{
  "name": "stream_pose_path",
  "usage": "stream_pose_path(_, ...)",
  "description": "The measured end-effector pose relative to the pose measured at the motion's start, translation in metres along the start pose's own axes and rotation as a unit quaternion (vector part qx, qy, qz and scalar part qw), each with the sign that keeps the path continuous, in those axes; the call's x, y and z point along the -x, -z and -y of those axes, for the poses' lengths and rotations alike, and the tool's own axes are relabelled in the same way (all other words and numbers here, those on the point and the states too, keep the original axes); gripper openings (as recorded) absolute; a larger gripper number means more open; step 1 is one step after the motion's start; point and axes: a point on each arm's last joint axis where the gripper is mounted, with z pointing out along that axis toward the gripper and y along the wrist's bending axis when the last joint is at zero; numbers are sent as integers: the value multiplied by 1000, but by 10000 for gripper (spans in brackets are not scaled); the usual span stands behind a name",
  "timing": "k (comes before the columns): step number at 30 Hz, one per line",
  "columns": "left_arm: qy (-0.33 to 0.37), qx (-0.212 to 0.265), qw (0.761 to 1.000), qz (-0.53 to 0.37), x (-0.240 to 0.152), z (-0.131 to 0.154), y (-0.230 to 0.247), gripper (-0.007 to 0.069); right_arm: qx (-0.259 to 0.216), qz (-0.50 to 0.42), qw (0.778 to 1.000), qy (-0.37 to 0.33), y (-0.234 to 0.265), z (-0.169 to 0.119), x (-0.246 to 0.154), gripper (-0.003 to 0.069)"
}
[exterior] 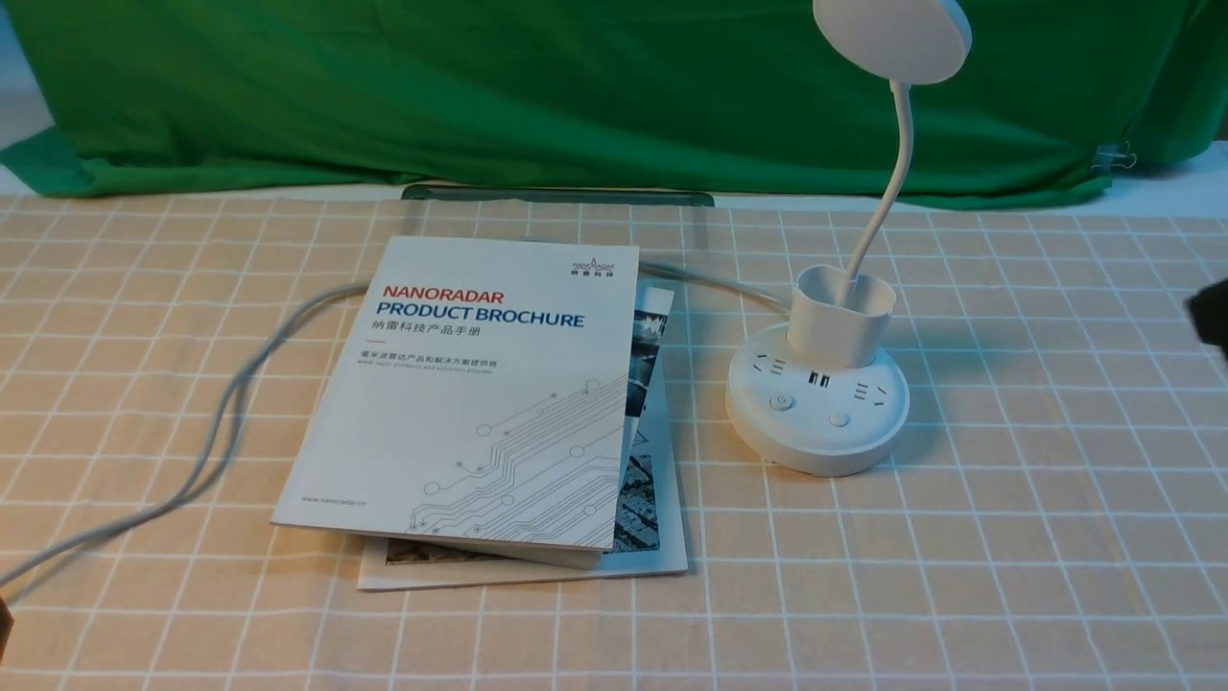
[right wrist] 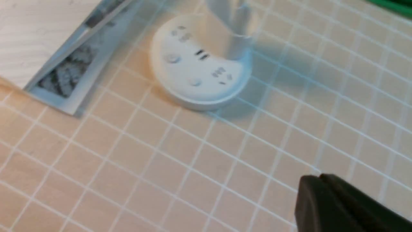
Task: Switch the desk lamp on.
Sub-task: Use the right arm to press the button switch on the lamp holder
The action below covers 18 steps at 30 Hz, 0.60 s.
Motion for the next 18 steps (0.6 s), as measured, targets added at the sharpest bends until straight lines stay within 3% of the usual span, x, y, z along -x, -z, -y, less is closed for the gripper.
stream_pose_path(7,0,0,1000,0,0,0,0,21,48,-82,995,26,-82,-6,22,27)
stream_pose_path(18,0,0,1000,0,0,0,0,21,49,-102,993,26,-177,-7,18,27)
